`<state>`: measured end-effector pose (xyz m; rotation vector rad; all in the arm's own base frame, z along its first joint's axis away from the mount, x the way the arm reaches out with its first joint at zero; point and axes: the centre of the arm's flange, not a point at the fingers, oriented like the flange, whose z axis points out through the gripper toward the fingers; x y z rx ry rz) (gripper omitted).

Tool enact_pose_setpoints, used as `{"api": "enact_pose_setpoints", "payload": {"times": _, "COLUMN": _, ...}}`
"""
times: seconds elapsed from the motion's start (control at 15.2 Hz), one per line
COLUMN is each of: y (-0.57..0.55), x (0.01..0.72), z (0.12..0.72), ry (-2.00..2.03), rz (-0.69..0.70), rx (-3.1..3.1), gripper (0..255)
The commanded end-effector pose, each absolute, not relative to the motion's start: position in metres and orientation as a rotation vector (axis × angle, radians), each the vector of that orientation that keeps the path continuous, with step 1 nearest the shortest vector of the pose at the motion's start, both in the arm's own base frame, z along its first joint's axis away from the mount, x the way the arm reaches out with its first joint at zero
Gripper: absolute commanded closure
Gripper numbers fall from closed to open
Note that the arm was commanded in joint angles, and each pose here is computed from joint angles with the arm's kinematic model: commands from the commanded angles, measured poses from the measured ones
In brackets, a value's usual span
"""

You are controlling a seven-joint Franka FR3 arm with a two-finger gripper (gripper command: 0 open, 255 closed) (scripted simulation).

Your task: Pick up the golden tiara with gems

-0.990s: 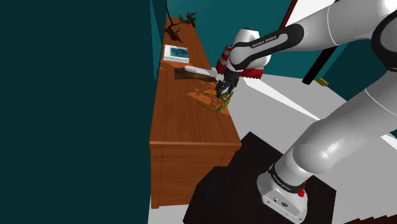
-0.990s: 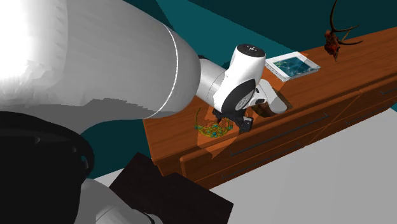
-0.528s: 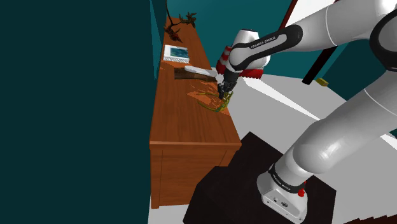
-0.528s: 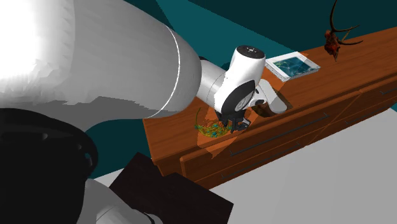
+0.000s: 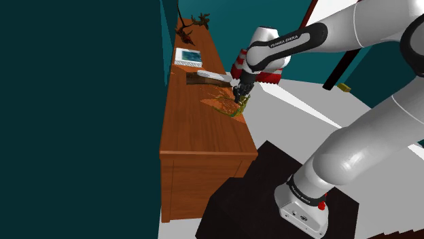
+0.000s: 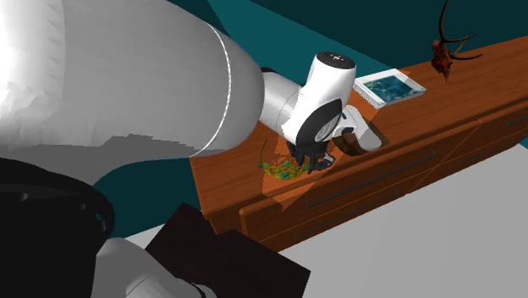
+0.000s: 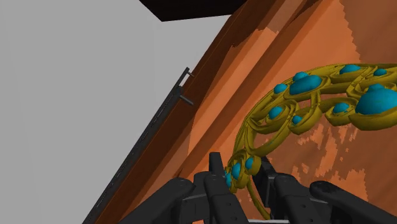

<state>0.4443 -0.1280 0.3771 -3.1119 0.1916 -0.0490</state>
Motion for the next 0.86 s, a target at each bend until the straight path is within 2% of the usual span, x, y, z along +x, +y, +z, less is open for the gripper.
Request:
{"api": "enact_pose_setpoints", "payload": {"times": 0.0, "y": -0.128, "x": 0.444, "z": 0.387, "ry": 0.192, "rz": -0.048, "rx": -3.112, "gripper": 255}}
{"api": "enact_pose_setpoints", "payload": {"times": 0.79, "y": -0.128, "x": 0.444, "z": 0.441, "ry": 0.192, "rz": -0.048, "rx": -3.112, "gripper": 255}}
